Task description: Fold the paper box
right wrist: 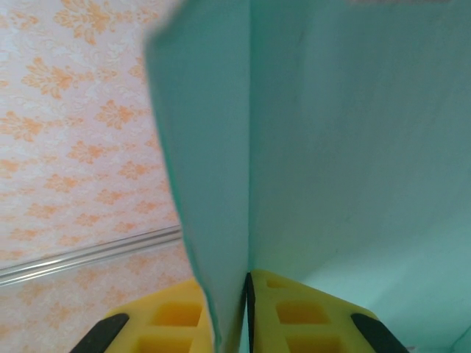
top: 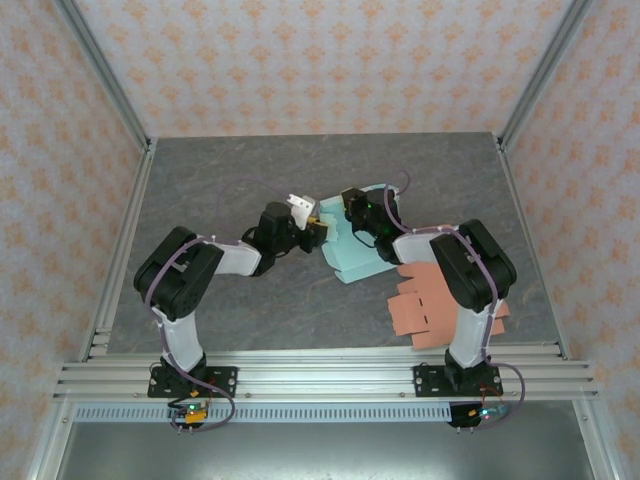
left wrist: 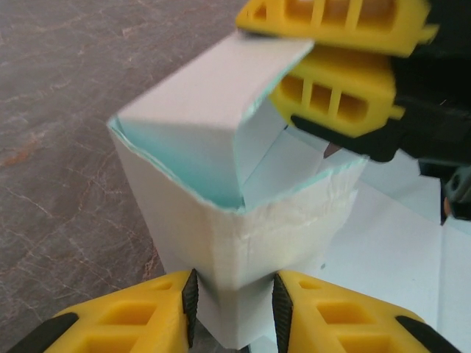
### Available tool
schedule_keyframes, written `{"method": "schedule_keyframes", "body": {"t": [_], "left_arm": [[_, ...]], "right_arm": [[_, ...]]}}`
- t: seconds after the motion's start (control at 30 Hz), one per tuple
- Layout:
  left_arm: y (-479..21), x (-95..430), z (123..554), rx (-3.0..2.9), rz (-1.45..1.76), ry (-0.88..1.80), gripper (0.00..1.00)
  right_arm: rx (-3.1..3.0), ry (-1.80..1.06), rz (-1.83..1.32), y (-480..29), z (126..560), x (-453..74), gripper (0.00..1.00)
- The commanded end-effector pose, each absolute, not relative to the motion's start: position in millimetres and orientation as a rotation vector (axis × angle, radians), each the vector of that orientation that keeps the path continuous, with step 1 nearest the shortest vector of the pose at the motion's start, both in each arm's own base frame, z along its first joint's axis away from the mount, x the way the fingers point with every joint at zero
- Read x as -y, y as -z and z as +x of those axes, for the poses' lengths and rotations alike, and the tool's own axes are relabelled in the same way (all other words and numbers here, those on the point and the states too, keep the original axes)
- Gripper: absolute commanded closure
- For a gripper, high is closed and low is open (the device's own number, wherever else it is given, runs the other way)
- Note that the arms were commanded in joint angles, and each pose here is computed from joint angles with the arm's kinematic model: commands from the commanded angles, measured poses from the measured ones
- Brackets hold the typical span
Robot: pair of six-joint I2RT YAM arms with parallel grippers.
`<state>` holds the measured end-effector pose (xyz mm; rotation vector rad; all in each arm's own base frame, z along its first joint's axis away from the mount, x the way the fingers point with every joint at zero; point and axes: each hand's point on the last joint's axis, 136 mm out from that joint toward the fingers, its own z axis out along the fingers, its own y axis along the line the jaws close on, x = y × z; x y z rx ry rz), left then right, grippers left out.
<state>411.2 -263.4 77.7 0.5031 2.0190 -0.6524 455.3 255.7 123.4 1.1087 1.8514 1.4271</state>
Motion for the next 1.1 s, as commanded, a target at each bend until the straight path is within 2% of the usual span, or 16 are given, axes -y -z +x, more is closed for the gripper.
{"method": "schedule_keyframes", "body": {"t": [0.0,0.27,0.47,0.8,0.97,1.07], "left_arm": [[-82,265,422,-1.964,0.455,0.633,0.65],[-84,252,427,-1.955,0.336,0.579,0.66],[-85,241,429,-1.968,0.295,0.519,0.66],[-94,239,429,-1.955,0.268,0.522,0.66],[-99,225,430,-1.962,0.228,0.458,0.66],[-106,213,430,-1.950,0.196,0.403,0.66]], "right_arm": [[-1.746,-1.505,1.049,-148,457,-260,0.84],[-1.710,-1.572,0.949,-176,462,-272,0.83],[-1.690,-1.628,0.948,-177,466,-283,0.82],[-1.695,-1.654,0.925,-176,468,-294,0.86],[-1.682,-1.711,0.902,-174,474,-309,0.94],[-1.689,-1.739,0.906,-169,473,-316,0.95]]}}
